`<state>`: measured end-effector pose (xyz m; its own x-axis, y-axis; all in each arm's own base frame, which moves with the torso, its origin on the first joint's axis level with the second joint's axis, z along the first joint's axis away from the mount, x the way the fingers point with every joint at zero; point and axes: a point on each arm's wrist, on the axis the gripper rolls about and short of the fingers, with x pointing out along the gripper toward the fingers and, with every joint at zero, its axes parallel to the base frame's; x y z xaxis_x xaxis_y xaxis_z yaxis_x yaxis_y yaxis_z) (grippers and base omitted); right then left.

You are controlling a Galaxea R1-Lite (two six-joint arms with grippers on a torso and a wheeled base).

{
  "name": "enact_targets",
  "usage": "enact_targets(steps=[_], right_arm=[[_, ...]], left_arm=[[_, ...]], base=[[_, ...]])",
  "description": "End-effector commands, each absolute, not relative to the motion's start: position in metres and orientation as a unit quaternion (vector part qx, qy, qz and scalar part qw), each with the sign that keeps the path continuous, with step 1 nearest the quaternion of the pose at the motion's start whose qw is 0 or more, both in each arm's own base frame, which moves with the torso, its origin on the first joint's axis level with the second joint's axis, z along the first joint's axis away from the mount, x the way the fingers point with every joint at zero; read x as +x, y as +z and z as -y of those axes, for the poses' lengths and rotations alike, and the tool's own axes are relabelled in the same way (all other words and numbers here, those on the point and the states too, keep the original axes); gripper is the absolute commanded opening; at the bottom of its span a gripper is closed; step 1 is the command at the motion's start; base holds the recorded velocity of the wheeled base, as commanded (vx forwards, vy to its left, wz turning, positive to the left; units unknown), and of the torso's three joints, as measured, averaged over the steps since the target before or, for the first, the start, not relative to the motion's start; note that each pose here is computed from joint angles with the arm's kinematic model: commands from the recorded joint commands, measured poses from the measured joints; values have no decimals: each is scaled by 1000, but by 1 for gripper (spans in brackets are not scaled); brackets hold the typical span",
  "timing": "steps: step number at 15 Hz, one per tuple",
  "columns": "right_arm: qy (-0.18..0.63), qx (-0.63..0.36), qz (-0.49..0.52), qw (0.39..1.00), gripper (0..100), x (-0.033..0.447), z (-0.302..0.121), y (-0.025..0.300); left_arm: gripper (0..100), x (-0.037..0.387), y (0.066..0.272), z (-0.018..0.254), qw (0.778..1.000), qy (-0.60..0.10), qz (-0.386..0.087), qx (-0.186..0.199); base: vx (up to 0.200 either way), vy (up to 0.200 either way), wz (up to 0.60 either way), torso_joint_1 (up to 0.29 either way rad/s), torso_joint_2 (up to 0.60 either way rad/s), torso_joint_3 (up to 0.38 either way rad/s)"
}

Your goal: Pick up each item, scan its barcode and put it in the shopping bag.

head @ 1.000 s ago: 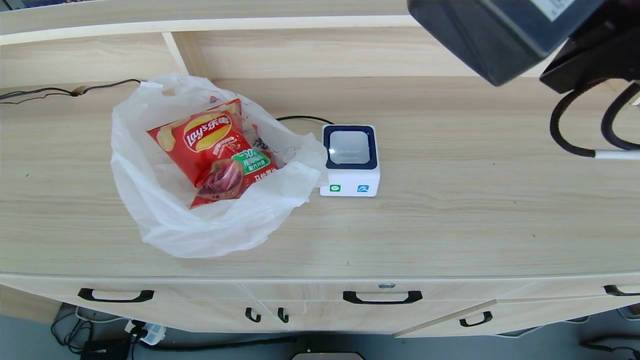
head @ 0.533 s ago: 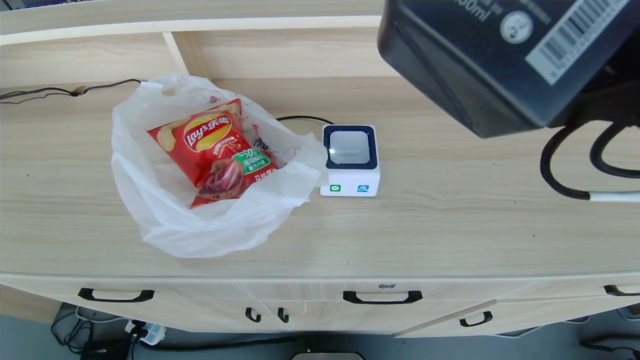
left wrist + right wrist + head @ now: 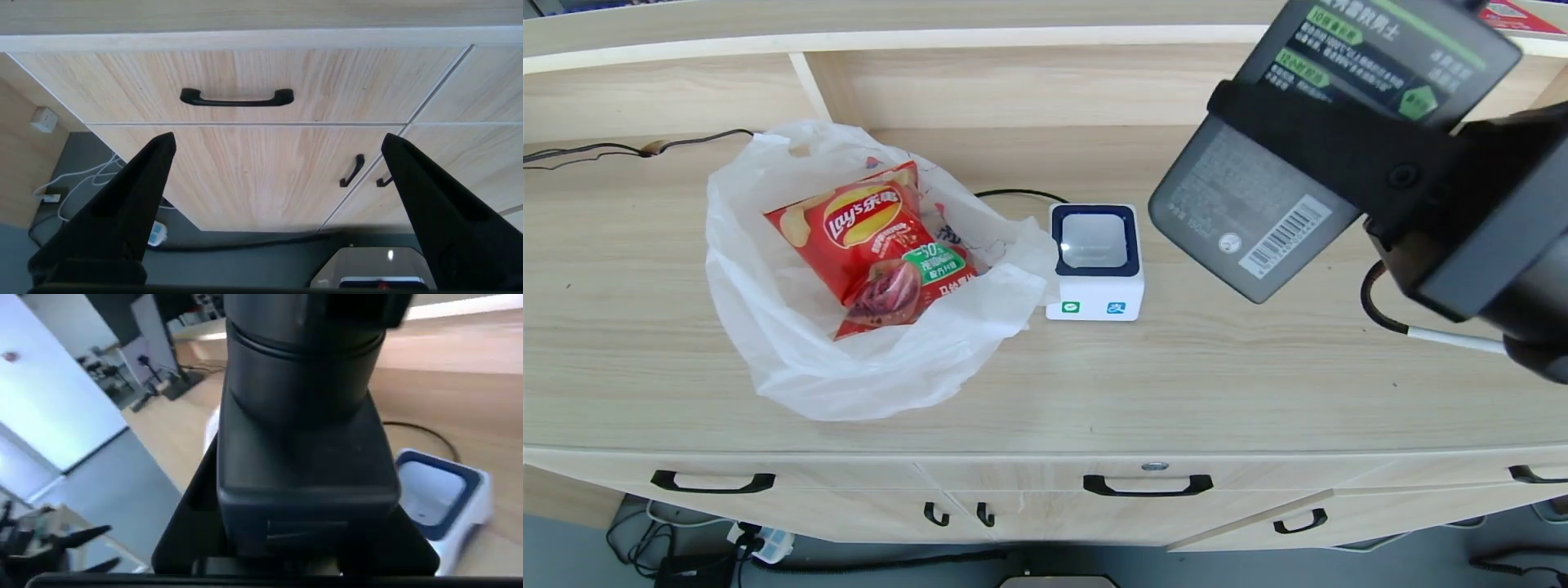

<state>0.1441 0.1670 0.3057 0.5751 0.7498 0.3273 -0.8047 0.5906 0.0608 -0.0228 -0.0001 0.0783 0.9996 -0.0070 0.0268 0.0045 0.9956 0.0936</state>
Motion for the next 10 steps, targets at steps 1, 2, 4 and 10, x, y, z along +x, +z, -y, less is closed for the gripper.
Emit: enact_targets(steps=[1,2,4,10], right_arm=[[302,-7,135,944,0,155,-132,280],[276,-26,125,953,0,153,-128,272],[239,-64,130,960,0,155,-125,271],[274,-193,156,929,0,187,-162,268]], left_arm=[[100,-23,78,0,999,-2,14,47],[100,-23,78,0,999,-2,14,47],[100,-23,78,0,999,-3,13,46],[100,-23,78,0,999,-2,14,46]], base=[[0,0,0,0,0,0],[0,0,0,0,0,0],[0,0,0,0,0,0],[0,0,0,0,0,0]])
